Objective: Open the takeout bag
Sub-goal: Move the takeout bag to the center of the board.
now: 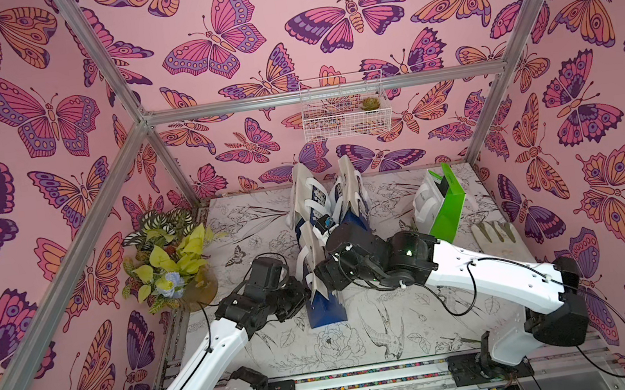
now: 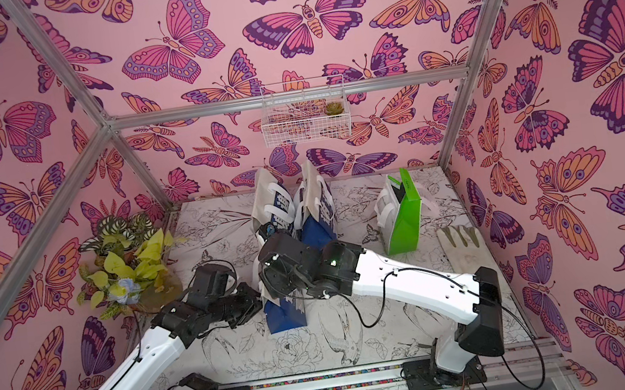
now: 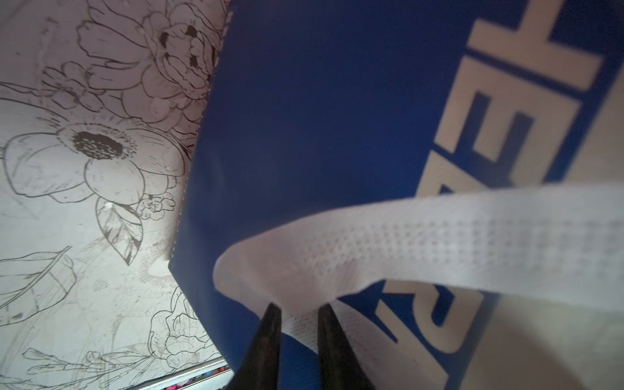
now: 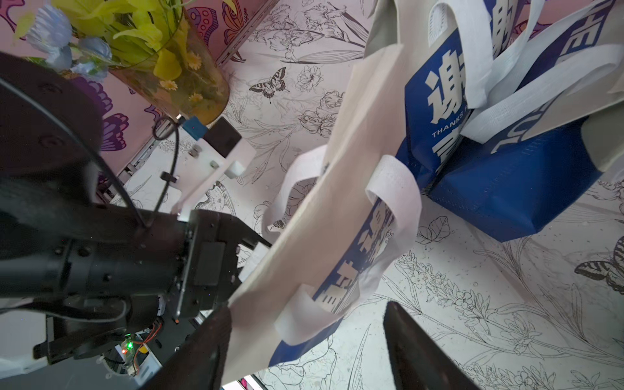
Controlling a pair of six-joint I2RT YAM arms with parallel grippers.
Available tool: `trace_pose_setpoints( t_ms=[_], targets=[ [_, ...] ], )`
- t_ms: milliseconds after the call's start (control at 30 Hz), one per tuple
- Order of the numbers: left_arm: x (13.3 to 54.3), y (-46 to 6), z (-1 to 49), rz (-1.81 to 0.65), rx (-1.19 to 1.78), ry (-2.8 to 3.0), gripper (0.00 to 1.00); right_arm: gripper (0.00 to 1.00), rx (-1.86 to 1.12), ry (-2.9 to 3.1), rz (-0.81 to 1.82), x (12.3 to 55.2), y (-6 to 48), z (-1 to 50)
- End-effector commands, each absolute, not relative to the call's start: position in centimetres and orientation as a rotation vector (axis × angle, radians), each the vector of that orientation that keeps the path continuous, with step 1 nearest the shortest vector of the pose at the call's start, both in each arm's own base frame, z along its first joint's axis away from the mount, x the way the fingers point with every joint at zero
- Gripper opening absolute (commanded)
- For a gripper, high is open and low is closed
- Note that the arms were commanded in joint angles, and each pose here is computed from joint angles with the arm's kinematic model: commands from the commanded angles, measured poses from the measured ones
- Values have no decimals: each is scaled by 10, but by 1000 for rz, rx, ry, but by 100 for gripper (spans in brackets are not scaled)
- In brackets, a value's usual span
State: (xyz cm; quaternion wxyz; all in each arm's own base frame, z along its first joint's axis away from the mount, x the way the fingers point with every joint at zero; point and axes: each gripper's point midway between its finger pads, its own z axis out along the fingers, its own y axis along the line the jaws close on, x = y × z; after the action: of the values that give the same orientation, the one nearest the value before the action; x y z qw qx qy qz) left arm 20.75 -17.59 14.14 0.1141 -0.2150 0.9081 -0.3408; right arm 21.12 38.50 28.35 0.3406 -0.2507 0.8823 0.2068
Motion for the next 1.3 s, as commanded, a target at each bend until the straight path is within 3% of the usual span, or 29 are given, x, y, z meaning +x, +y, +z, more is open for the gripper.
trace_pose_setpoints(
  t_ms=[0, 267, 400, 633, 800, 967, 1267],
  targets=[
    [209, -189, 137, -1043, -620, 2652, 23, 73, -613, 2297, 544, 213, 389, 292],
    [213, -207, 135, -1087, -585, 2655, 23, 71, -539, 2290, 429, 220, 361, 302],
    [214, -208, 138, -1099, -589, 2646, 22, 47, -544, 2357, 400, 225, 363, 281],
    [213, -193, 170, -1048, -529, 2565, 28, 24, -535, 2383, 414, 237, 364, 273],
    [213, -184, 202, -1041, -475, 2503, 36, 0, -537, 2394, 427, 240, 360, 272],
    [219, -179, 247, -1082, -411, 2405, 49, 0, -578, 2377, 427, 234, 345, 283],
    [251, -224, 282, -1451, -368, 2218, 45, 0, -648, 2430, 455, 216, 292, 282]
  ],
)
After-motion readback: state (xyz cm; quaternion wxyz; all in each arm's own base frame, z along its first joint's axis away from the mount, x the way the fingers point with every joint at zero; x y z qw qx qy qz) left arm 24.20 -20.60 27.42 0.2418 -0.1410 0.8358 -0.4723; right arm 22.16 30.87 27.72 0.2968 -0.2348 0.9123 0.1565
